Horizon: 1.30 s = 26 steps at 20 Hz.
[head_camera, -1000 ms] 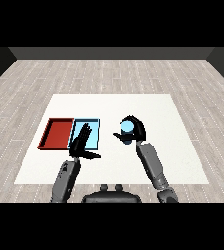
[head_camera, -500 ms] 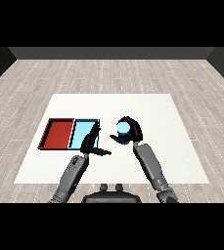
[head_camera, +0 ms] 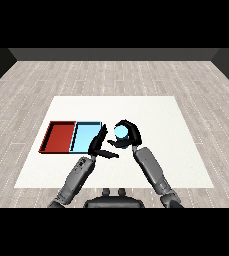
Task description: Pick the blue can and put it in the blue box
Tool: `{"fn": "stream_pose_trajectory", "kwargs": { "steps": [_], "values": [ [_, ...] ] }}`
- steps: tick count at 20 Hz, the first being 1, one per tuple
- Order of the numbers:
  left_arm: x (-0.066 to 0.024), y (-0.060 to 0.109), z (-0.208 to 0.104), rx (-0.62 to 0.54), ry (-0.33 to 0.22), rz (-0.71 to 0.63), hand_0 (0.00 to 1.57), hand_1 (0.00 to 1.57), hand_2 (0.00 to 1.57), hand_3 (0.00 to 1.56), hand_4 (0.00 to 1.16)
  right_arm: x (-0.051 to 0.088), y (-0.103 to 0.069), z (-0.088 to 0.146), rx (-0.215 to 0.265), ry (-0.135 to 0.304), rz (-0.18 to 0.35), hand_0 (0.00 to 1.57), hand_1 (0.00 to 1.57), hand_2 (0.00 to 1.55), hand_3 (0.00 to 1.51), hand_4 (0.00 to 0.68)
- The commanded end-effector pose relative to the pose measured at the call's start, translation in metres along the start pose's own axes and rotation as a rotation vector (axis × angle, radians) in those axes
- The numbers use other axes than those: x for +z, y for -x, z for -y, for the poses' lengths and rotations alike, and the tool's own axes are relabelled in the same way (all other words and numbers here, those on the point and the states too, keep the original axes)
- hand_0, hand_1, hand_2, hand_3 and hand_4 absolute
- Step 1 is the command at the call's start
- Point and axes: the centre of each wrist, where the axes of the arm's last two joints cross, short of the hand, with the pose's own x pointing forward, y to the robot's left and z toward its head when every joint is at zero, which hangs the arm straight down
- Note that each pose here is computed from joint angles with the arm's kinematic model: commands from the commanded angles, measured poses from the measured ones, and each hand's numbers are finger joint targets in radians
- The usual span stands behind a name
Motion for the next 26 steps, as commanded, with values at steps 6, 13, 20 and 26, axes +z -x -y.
{"fn": "stream_pose_trajectory", "kwargs": {
  "steps": [6,13,20,26],
  "values": [
    [-0.0058,0.015,0.027,-0.014,-0.002,-0.027,0.00,0.00,0.00,0.00,0.00,0.000,0.000,-0.019,0.027,-0.049,0.031,1.43,1.43,1.46,1.42,0.611],
    [-0.0114,0.011,0.010,0.022,0.012,-0.006,0.00,0.00,0.00,0.00,0.00,-0.009,-0.014,-0.034,0.012,-0.067,0.028,1.43,1.43,1.47,1.42,0.616],
    [-0.0011,0.039,0.012,-0.011,0.044,0.001,0.00,0.00,0.00,0.00,0.00,0.023,0.017,-0.036,-0.022,-0.092,0.013,1.47,1.47,1.46,1.41,0.584],
    [-0.0100,0.011,0.017,0.004,0.058,0.024,0.00,0.00,0.00,0.00,0.00,0.015,-0.010,-0.051,-0.011,-0.098,0.015,1.45,1.45,1.44,1.40,0.562]
  ]
}}
